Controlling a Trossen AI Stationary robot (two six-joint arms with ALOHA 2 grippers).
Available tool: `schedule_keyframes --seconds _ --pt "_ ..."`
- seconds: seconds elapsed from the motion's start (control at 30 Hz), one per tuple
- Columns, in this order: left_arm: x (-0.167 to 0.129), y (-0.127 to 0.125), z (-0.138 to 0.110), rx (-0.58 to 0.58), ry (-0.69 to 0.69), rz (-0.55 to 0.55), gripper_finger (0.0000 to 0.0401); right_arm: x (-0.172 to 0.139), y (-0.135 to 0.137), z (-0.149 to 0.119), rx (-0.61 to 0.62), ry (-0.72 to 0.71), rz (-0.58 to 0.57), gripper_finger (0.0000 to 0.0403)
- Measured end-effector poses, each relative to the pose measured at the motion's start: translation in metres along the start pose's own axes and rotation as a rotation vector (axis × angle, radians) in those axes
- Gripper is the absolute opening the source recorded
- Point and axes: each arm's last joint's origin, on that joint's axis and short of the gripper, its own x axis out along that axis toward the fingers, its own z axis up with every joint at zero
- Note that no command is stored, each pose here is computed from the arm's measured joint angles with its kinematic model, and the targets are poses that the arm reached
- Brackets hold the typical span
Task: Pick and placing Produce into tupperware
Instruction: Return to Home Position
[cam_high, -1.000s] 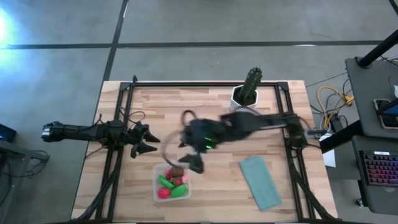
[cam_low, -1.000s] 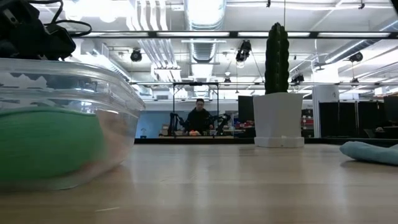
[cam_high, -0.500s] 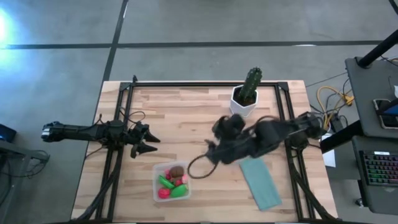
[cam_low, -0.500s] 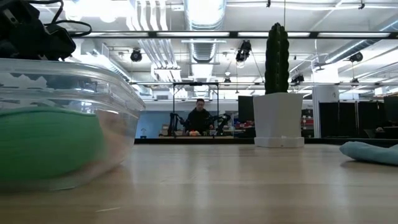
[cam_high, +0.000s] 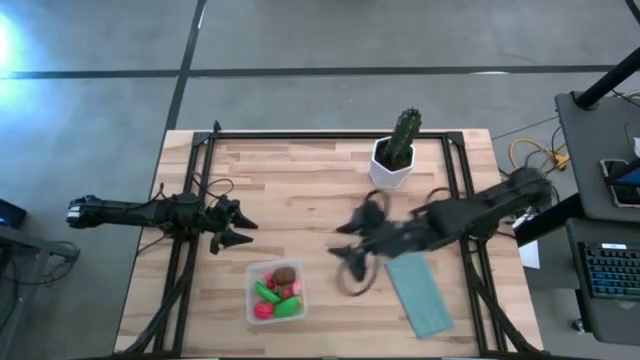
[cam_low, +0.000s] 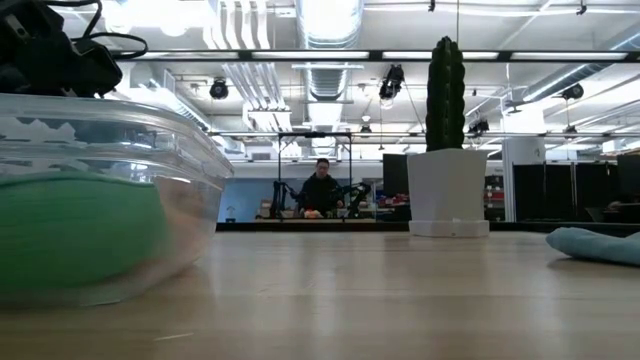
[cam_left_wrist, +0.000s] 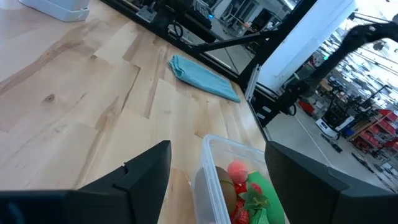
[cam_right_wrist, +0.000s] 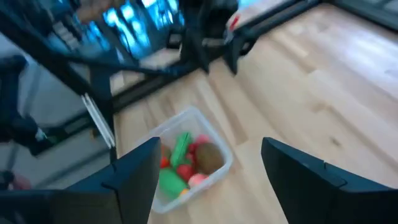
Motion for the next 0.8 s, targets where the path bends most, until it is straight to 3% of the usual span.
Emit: schedule_keyframes --seconds 0.17,0.3,0.5,0.8 --pt "0.0 0.0 0.0 0.0 -0.001 -0.001 0.0246 -0.049 -0.049 -0.017 0.096 -0.197 0.122 0.0265" --pt "0.0 0.0 0.0 0.0 -0.001 0.0 0.0246 -0.068 -0.077 -0.038 0.109 -0.34 0.235 0.0269" --pt "0.0 0.0 0.0 0.0 -0.001 -0.001 0.0246 -0.082 -0.114 -0.071 0.138 -0.42 0.281 0.027" --pt "0.0 0.0 0.0 0.0 -0.001 0.0 0.0246 -0.086 -0.148 -0.114 0.086 -0.37 0.332 0.0264"
